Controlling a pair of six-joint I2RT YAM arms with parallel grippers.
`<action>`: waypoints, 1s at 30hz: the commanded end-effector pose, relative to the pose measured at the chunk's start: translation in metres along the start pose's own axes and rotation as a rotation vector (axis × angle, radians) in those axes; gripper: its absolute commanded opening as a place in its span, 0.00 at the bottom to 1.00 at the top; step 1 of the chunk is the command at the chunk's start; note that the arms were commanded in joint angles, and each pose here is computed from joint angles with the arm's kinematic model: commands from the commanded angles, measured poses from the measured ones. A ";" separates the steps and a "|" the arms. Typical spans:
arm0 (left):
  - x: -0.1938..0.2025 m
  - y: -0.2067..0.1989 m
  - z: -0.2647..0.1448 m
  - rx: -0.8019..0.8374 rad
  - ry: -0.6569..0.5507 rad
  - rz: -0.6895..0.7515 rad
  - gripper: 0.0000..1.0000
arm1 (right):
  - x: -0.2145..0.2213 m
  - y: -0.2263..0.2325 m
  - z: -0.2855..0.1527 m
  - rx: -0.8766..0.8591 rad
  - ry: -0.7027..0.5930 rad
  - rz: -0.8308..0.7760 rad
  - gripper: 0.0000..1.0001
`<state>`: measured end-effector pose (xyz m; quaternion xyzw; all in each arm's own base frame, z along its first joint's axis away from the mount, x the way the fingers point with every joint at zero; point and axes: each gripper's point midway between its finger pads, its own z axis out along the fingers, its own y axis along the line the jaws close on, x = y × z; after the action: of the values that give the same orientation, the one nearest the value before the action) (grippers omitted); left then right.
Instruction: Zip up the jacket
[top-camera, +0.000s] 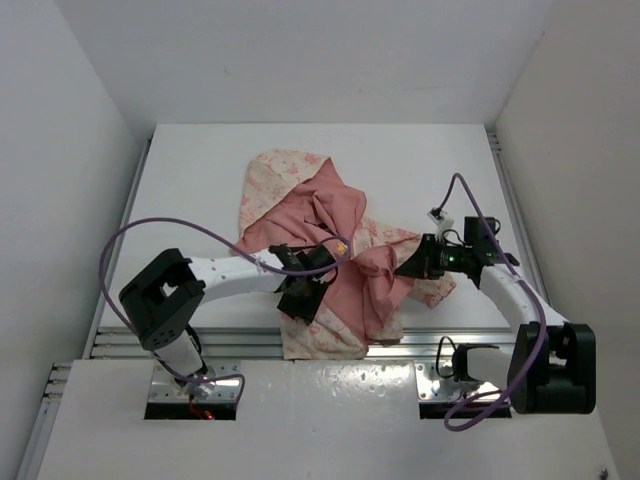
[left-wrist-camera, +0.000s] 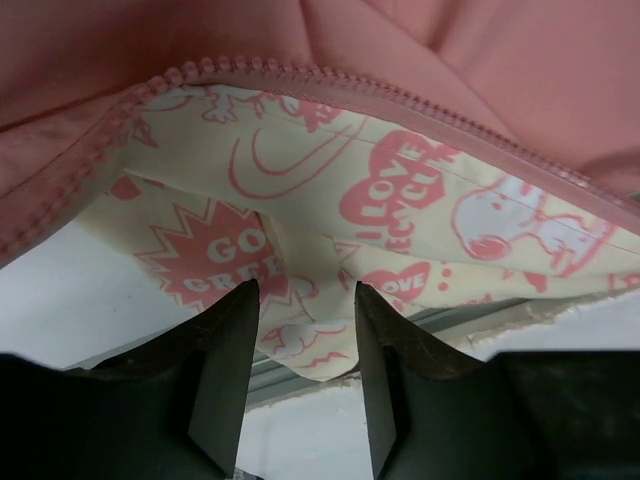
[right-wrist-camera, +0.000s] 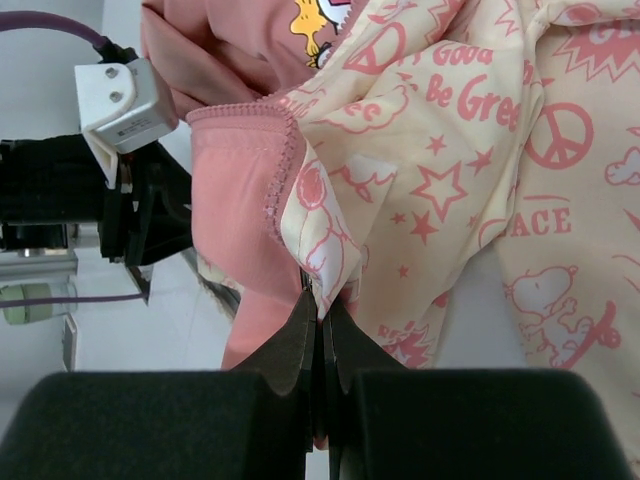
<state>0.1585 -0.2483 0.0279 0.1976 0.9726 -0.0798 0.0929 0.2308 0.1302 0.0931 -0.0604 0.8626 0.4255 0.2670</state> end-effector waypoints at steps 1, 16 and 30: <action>0.014 0.012 0.014 -0.059 0.070 -0.032 0.48 | -0.016 -0.001 0.008 0.008 -0.021 -0.089 0.00; -0.105 0.066 0.006 -0.134 -0.169 -0.074 0.00 | -0.001 -0.006 0.033 -0.010 0.065 -0.120 0.00; -0.188 0.205 -0.072 -0.112 -0.394 0.072 0.00 | -0.054 -0.019 0.031 0.050 -0.041 -0.126 0.00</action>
<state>0.4033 -0.1537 0.0671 0.1722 0.9514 -0.0270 0.2537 0.2690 0.1434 0.0679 -0.0928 0.8757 0.3973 0.2580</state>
